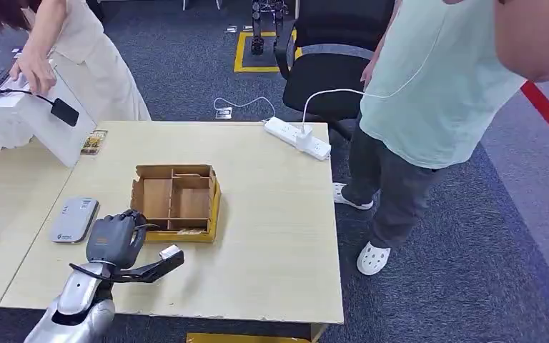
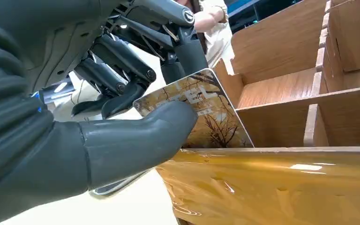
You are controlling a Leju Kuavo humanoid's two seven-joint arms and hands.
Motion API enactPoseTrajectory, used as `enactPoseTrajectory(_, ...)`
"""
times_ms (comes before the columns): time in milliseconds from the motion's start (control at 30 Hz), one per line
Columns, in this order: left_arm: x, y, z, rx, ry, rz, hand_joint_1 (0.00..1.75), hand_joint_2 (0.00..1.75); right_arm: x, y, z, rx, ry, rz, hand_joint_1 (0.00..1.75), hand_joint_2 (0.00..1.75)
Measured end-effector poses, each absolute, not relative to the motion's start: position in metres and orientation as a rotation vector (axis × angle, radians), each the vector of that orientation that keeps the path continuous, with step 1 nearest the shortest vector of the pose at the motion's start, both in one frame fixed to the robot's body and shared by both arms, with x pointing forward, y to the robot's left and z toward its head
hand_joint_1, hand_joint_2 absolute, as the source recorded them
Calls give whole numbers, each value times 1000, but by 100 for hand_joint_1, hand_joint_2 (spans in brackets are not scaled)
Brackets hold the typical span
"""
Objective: Pass the card to the sensor for recognition and then transmit it.
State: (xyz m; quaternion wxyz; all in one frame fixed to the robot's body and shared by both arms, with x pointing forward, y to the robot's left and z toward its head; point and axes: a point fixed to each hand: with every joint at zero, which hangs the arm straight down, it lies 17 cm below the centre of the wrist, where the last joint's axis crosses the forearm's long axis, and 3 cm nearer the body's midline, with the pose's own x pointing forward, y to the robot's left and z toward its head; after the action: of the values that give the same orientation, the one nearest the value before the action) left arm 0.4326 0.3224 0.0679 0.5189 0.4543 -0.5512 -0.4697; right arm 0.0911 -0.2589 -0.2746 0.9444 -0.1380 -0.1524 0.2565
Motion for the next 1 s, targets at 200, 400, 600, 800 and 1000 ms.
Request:
enactPoseTrajectory(200, 433, 322, 68, 1085, -1328, -1124, 175, 175, 91, -259, -275, -281, -311, 526, 0, 175)
enactPoseTrajectory(400, 438, 338, 88, 1141, -1366, -1074, 175, 175, 91, -259, -275, -282, -312, 535, 0, 175)
enactPoseTrajectory(600, 470, 396, 177, 1320, -1455, -990, 175, 175, 91, -259, -274, -282, -317, 527, 0, 175)
enactPoseTrajectory(800, 475, 404, 191, 1347, -1462, -981, 175, 175, 92, -259, -274, -283, -319, 523, 0, 175)
enactPoseTrajectory(1000, 480, 409, 206, 1378, -1476, -982, 175, 175, 93, -260, -274, -284, -321, 519, 0, 175)
